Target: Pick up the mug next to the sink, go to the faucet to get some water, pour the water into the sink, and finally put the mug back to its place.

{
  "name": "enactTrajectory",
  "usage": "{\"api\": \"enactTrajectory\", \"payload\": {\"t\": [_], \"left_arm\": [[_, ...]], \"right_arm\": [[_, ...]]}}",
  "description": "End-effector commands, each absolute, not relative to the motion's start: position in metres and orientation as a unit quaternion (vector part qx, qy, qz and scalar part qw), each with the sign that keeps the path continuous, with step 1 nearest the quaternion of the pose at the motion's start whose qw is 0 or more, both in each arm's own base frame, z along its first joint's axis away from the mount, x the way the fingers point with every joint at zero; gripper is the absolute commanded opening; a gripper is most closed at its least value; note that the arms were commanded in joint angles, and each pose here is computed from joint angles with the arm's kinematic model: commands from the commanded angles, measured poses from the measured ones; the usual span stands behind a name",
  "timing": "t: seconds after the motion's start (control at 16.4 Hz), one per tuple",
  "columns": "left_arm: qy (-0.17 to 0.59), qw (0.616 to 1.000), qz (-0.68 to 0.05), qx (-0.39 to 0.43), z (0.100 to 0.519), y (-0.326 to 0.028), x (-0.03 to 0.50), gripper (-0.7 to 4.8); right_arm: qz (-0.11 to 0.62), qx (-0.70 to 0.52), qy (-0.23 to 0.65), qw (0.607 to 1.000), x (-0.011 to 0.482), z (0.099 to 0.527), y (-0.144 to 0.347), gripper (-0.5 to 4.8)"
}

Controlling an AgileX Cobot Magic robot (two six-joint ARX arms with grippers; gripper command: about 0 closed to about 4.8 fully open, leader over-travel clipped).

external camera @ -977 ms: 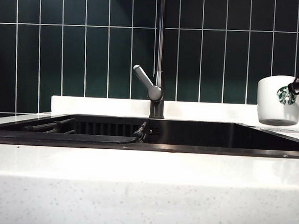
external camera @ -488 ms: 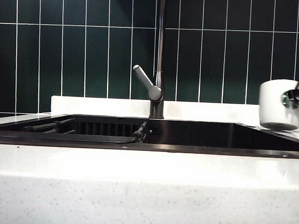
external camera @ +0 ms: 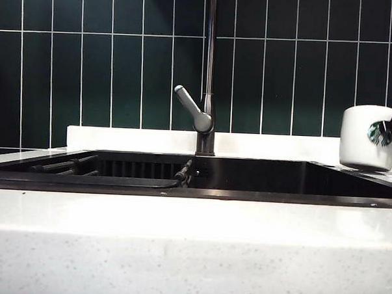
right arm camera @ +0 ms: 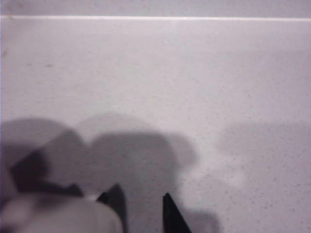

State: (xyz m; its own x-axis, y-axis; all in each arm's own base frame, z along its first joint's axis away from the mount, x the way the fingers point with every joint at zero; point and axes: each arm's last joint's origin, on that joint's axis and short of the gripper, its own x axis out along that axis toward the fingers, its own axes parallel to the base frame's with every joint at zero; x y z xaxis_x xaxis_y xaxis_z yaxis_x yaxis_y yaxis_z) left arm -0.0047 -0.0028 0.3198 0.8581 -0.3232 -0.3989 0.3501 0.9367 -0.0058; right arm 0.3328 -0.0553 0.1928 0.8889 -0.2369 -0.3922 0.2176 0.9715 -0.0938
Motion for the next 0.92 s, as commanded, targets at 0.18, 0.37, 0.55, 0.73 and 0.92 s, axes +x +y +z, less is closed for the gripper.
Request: {"api": "enactTrajectory", "payload": {"t": [0.18, 0.37, 0.55, 0.73, 0.92], "left_arm": [[0.200, 0.963, -0.177, 0.034, 0.320, -0.003, -0.004, -0.06], [0.199, 0.963, -0.178, 0.036, 0.320, -0.003, -0.004, -0.06], [0.198, 0.962, -0.185, 0.043, 0.320, -0.003, -0.005, -0.06], [0.198, 0.962, -0.185, 0.041, 0.320, -0.003, -0.005, -0.06], [0.201, 0.960, -0.191, 0.038, 0.320, -0.004, -0.005, -0.06]], "right_arm": [[-0.120, -0.026, 0.201, 0.972, 0.320, 0.216, -0.054, 1.53], [-0.120, -0.025, 0.208, 0.970, 0.312, 0.225, -0.052, 1.53], [-0.119, -0.025, 0.222, 0.968, 0.302, 0.233, -0.051, 1.53], [-0.118, -0.024, 0.241, 0.963, 0.291, 0.241, -0.049, 1.53], [-0.116, -0.023, 0.245, 0.962, 0.273, 0.257, -0.046, 1.52]]}}
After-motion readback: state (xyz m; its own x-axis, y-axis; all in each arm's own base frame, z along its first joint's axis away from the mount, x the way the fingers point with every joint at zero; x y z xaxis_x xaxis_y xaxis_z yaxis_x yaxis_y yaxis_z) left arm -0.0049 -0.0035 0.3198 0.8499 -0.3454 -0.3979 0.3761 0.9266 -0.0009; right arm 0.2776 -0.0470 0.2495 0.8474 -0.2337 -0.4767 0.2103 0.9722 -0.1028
